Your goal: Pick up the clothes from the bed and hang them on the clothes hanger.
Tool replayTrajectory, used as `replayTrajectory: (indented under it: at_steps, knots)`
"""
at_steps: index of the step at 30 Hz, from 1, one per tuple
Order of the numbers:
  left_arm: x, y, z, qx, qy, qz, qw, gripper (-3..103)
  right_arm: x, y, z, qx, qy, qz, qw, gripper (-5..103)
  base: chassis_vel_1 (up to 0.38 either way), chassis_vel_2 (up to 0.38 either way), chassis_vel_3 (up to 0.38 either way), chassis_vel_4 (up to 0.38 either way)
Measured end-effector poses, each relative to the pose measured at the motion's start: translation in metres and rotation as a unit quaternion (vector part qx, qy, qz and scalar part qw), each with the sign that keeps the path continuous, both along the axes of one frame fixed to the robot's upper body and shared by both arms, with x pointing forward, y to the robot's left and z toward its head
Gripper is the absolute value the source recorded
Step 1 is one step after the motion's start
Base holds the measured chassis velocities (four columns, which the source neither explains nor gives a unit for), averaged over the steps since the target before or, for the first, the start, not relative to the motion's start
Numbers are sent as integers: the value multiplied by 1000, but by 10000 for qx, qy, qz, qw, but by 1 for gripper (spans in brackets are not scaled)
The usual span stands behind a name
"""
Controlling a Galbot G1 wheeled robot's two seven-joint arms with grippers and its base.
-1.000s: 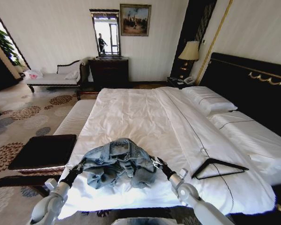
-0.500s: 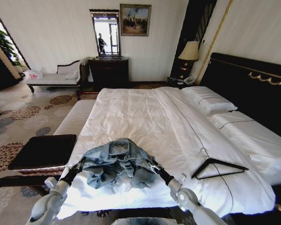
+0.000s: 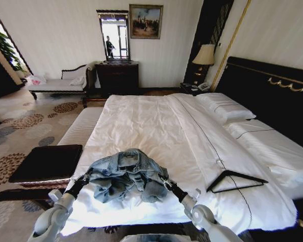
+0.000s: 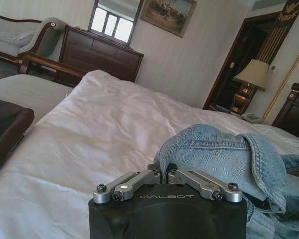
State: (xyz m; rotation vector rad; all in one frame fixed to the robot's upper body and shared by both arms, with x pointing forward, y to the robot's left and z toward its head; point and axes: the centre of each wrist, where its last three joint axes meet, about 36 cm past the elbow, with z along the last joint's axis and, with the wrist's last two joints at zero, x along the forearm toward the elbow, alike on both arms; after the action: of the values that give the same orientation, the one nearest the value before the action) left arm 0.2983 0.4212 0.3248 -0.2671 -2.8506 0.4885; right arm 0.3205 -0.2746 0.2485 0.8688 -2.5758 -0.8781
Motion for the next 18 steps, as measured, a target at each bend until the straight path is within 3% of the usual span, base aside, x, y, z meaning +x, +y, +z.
replayTrajectory:
  at_steps: [4, 10, 14, 18]
  knots:
    - [0, -1, 4, 2, -64, -15, 10000, 2, 4, 3, 7, -23, -206, -16, 9998, 7, 0, 0, 0, 0]
    - [1, -6, 18, 51, -273, -28, 9996, 2, 12, 10, 33, -22, -563, -104, 9984, 7, 0, 0, 0, 0]
    - [6, -13, 44, 56, -614, 19, 9981, 2, 23, 14, 64, -15, -1023, -223, 9945, 7, 0, 0, 0, 0]
    - [21, -25, 105, -105, -1183, 284, 9925, 2, 53, 10, 121, 111, -1745, -426, 9837, 7, 0, 0, 0, 0]
